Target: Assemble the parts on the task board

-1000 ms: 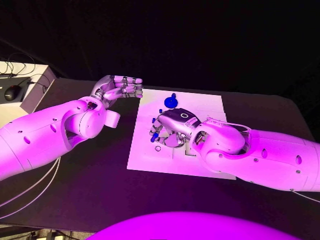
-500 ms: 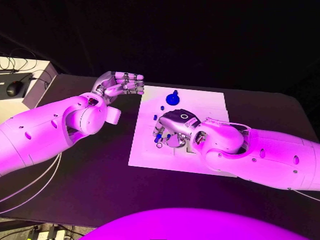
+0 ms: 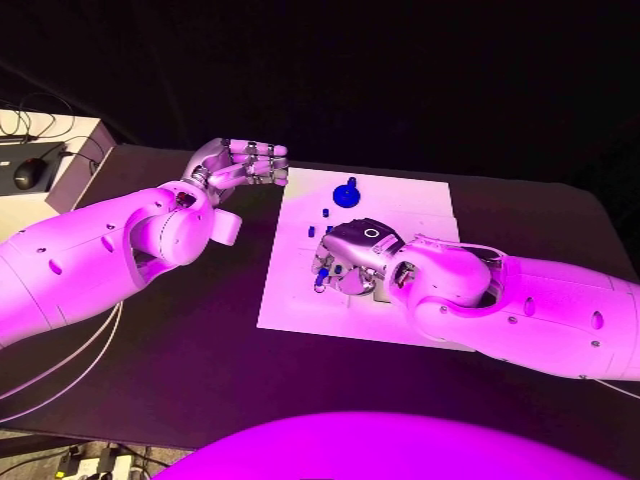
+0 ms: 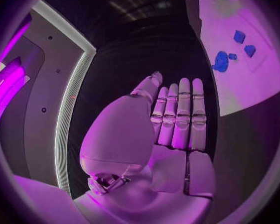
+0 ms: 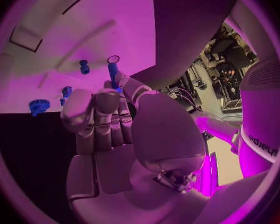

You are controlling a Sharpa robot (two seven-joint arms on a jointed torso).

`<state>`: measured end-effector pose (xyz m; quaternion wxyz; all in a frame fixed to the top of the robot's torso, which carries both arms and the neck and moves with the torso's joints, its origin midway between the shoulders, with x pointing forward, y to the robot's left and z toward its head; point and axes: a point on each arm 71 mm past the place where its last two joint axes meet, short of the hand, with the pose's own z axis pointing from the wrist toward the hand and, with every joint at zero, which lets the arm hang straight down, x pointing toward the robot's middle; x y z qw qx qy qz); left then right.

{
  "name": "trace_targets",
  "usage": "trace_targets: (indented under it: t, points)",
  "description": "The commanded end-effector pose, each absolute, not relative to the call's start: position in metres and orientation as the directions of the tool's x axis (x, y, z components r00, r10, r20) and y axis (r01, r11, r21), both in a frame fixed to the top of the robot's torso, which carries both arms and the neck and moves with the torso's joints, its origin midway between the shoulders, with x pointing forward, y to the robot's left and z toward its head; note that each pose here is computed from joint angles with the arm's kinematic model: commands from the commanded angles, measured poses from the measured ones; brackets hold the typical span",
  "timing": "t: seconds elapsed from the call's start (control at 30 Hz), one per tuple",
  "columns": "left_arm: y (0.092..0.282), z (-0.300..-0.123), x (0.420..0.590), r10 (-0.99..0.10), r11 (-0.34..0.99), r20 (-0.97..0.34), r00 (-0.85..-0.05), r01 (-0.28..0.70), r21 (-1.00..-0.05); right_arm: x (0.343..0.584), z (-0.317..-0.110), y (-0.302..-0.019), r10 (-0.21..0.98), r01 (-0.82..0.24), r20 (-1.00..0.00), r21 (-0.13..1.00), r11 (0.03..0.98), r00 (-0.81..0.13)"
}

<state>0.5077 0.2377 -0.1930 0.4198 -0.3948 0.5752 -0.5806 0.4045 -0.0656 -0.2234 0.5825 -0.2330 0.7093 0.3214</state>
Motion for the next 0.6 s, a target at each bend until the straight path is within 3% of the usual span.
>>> trace_targets:
  t: [0.03, 0.6]
  points:
    - [0.2364, -0.192, 0.5071, -0.937, 0.01, -0.023, -0.348, 0.039, -0.999, 0.4029, -0.2255, -0.0654, 0.013, -0.713, -0.977, 0.163, 0.682, -0.211]
    - [0.2375, -0.1919, 0.5069, -0.938, 0.013, -0.025, -0.346, 0.039, -0.999, 0.4025, -0.2317, -0.0641, 0.015, -0.711, -0.976, 0.17, 0.682, -0.219]
